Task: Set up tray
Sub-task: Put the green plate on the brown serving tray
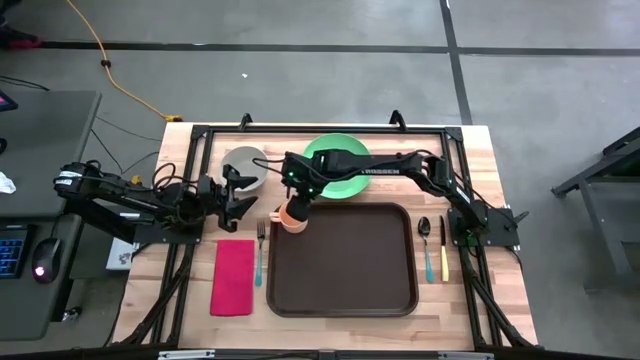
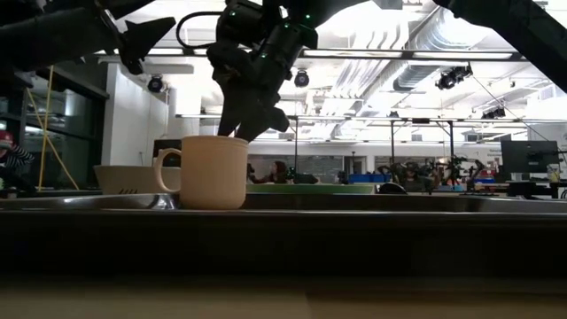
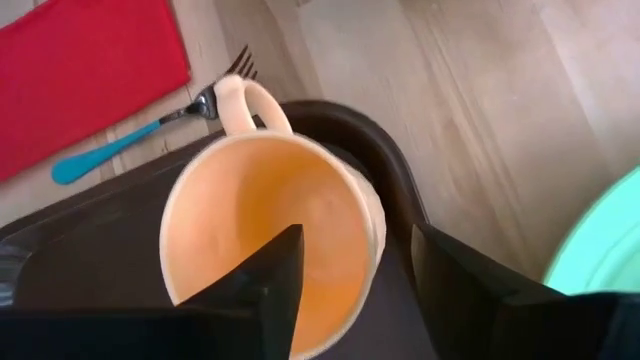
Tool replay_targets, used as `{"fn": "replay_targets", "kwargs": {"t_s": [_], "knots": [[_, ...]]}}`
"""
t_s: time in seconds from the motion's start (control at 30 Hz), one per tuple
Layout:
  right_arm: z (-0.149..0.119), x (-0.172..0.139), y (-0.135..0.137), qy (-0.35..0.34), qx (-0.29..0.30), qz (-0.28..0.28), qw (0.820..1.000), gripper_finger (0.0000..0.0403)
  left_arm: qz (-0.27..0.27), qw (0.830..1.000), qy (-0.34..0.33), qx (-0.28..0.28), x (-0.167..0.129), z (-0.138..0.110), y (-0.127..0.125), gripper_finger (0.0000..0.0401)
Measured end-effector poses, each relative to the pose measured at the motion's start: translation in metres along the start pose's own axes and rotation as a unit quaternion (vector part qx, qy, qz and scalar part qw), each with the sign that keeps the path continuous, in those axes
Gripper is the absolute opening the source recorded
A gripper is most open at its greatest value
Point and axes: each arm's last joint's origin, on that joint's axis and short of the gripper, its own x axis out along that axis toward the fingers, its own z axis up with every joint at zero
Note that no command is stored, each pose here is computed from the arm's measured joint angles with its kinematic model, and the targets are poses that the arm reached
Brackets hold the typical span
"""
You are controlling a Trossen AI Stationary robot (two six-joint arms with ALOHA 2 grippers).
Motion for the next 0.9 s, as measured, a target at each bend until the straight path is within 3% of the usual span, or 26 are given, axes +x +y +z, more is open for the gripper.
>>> {"fn": "replay_targets", "kwargs": {"t_s": [0.5, 0.9], "knots": [[-0.004, -0.027, -0.006, 0.028, -0.005, -0.01, 1.0, 0.0162, -0.006, 0.998, 0.049, -0.039, 0.0, -0.01, 0.0, 0.0299], [-0.02, -0.034, -0.009, 0.11, -0.103, -0.029, 0.988, 0.0157, -0.015, 0.992, 0.11, -0.055, -0.002, -0.021, 0.0, 0.0299]]}}
